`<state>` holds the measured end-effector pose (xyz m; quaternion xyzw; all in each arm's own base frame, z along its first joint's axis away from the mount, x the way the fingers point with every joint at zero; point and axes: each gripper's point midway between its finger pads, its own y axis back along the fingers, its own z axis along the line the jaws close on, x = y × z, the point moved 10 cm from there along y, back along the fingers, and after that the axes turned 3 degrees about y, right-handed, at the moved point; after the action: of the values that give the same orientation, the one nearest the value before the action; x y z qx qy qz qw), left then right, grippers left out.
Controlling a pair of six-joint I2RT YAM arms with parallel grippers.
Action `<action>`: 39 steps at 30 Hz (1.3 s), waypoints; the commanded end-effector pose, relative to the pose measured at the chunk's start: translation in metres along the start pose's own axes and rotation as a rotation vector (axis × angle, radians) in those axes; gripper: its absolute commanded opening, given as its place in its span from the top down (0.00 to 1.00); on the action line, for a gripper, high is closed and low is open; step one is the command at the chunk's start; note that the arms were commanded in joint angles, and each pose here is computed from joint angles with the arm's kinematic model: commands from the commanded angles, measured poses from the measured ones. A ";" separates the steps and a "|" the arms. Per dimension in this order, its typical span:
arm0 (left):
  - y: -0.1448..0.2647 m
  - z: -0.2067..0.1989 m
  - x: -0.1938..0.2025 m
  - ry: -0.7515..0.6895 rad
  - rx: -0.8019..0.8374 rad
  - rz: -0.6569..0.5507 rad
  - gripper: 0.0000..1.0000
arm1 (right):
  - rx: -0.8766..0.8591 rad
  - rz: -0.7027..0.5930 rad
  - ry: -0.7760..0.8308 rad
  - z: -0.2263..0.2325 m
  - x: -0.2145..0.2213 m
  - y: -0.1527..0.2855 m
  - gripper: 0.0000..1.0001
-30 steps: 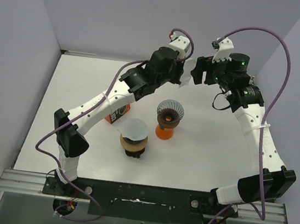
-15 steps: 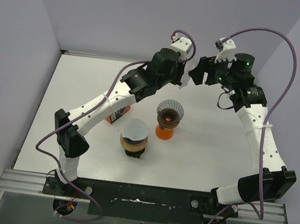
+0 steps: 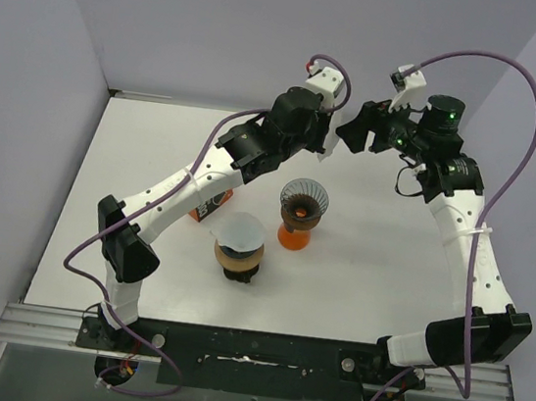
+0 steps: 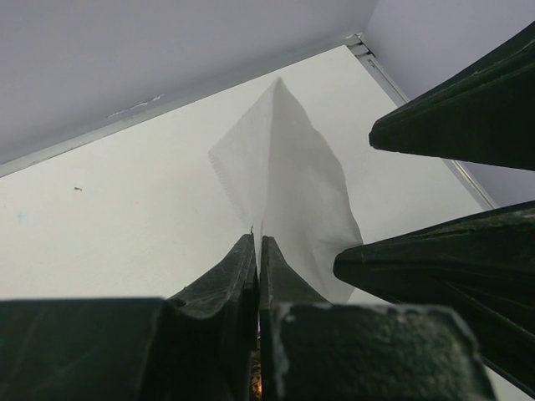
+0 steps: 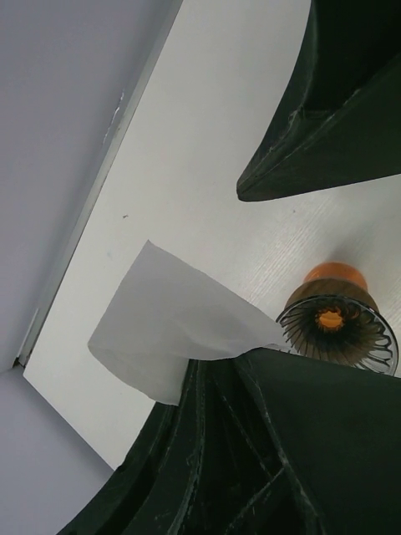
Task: Place the coffee filter in the dripper
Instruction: Place the coffee filter in the coffee dripper.
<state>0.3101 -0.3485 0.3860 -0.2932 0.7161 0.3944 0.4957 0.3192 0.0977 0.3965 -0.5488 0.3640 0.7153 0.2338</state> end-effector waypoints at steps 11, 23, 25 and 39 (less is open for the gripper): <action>0.007 -0.006 -0.021 0.008 0.009 -0.082 1.00 | -0.081 -0.146 0.044 0.013 -0.041 0.014 0.30; 0.006 -0.006 -0.020 0.006 0.010 -0.079 1.00 | -0.036 -0.125 0.044 0.011 -0.042 0.003 0.31; 0.007 -0.006 -0.021 0.007 0.011 -0.081 1.00 | -0.030 -0.119 0.047 0.011 -0.041 0.001 0.32; 0.005 -0.006 -0.019 0.002 0.004 -0.076 1.00 | 0.023 -0.098 0.105 0.018 -0.039 -0.004 0.35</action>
<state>0.3101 -0.3480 0.3859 -0.2939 0.7105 0.3991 0.4995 0.3267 0.1172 0.4133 -0.5699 0.3551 0.7026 0.2355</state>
